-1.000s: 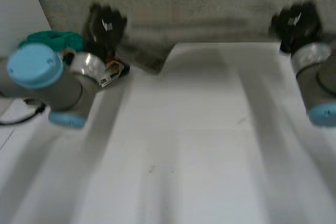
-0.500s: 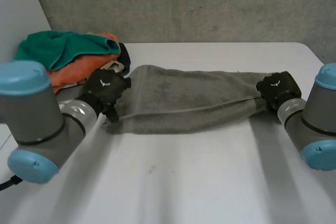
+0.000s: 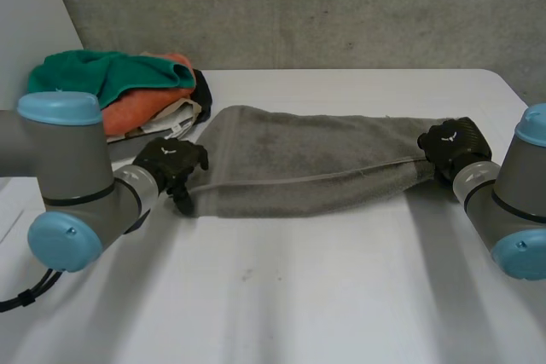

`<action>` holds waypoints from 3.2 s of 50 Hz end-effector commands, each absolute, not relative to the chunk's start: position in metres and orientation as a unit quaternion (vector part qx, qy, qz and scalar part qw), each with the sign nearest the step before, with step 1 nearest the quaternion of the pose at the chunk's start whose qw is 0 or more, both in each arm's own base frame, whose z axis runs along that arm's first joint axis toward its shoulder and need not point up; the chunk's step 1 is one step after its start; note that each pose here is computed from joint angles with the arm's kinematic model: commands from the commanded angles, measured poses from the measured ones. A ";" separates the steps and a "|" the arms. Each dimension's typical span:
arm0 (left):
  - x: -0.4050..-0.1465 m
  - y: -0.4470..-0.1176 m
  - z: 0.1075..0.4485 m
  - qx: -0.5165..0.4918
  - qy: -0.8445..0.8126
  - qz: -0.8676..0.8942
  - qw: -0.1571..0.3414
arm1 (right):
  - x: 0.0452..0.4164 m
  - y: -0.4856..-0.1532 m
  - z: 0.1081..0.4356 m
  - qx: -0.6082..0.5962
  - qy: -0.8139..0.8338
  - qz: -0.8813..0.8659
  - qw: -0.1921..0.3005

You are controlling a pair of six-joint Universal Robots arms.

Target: Fold the laundry.

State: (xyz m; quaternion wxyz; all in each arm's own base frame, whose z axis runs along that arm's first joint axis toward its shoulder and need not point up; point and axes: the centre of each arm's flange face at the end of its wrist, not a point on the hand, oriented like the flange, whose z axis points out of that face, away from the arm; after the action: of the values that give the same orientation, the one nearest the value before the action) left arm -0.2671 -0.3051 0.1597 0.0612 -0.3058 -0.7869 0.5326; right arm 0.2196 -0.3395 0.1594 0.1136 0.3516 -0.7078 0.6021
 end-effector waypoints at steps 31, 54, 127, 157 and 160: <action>-0.276 -0.319 0.167 -0.280 -0.762 0.583 0.023 | 0.140 -0.356 0.189 0.282 -0.846 0.450 0.033; -0.252 -0.296 0.309 -0.227 -0.658 0.718 0.014 | 0.132 -0.348 0.304 0.259 -0.735 0.618 0.107; -0.257 -0.283 0.191 -0.327 -0.704 0.629 -0.044 | 0.198 -0.370 0.168 0.352 -0.733 0.563 0.145; -0.272 -0.293 0.189 -0.409 -0.685 0.596 -0.095 | 0.150 -0.370 0.169 0.411 -0.706 0.521 0.247; -0.280 -0.315 0.178 -0.393 -0.682 0.608 -0.109 | 0.154 -0.388 0.162 0.407 -0.689 0.543 0.255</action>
State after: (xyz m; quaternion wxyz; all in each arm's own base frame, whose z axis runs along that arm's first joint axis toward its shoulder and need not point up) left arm -0.2647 -0.2764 0.1906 -0.0974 -0.4216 -0.6943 0.5750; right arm 0.1423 -0.3588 0.1706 0.2476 0.4148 -0.7167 0.5029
